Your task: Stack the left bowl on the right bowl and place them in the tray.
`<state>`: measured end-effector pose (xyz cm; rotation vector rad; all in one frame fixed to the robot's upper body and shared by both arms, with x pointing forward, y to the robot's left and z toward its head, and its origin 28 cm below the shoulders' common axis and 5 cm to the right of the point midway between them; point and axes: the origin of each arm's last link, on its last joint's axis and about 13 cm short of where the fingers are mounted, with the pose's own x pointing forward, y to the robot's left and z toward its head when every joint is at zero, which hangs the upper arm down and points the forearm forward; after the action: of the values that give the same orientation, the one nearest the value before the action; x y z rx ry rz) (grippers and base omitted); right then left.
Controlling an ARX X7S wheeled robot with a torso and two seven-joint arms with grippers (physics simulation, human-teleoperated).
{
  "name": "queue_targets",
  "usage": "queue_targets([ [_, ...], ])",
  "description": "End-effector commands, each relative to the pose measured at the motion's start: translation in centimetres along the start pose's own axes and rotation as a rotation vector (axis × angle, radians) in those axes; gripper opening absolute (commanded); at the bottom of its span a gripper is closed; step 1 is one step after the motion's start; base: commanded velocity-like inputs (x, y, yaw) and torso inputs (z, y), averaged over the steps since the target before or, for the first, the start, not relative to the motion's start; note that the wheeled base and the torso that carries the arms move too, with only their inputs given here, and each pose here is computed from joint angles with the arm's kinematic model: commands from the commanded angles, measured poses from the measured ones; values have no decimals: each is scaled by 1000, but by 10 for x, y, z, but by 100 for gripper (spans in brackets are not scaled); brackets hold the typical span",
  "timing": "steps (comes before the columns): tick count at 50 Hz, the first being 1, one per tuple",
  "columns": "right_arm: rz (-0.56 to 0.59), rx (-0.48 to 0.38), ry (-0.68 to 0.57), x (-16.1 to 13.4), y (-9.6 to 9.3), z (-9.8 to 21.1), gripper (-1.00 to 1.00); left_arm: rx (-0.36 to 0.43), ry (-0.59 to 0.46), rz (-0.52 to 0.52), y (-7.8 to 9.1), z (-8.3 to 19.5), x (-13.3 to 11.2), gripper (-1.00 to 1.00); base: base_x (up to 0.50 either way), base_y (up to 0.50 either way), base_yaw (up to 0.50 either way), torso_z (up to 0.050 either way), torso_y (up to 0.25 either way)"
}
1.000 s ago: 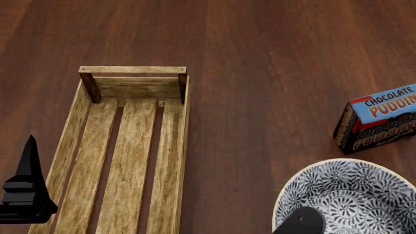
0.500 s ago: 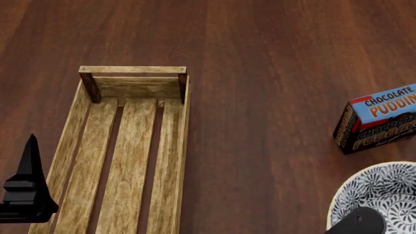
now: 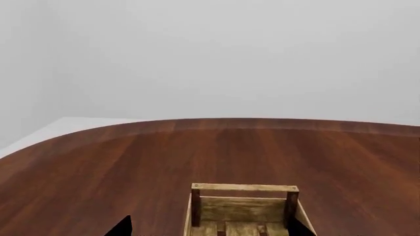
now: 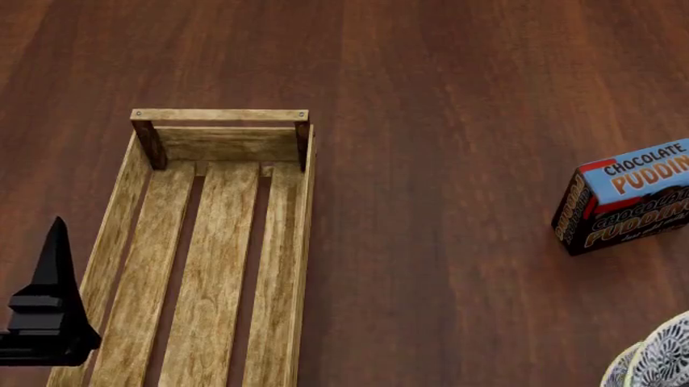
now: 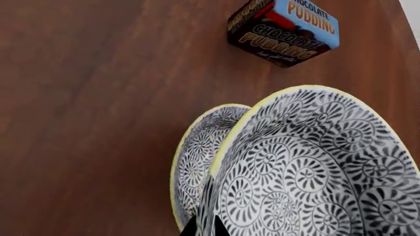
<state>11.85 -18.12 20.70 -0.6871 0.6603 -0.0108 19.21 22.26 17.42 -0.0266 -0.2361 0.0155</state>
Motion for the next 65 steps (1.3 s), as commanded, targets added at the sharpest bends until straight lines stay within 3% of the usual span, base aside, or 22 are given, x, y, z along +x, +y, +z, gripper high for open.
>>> queue_targets([
  [1,-66,46,-9,-1,-11,-11,-100,1,3,-4,-1,-1,-1,100,0,0,0,0,0],
  [28,-64,37,-24,16,-27,1,-100,4,6,-3,-1,-3,-2,100,0,0,0,0,0],
  [65,23,13,-31,51,-14,11,-100,7,6,0,0,-1,-1,100,0,0,0,0,0],
])
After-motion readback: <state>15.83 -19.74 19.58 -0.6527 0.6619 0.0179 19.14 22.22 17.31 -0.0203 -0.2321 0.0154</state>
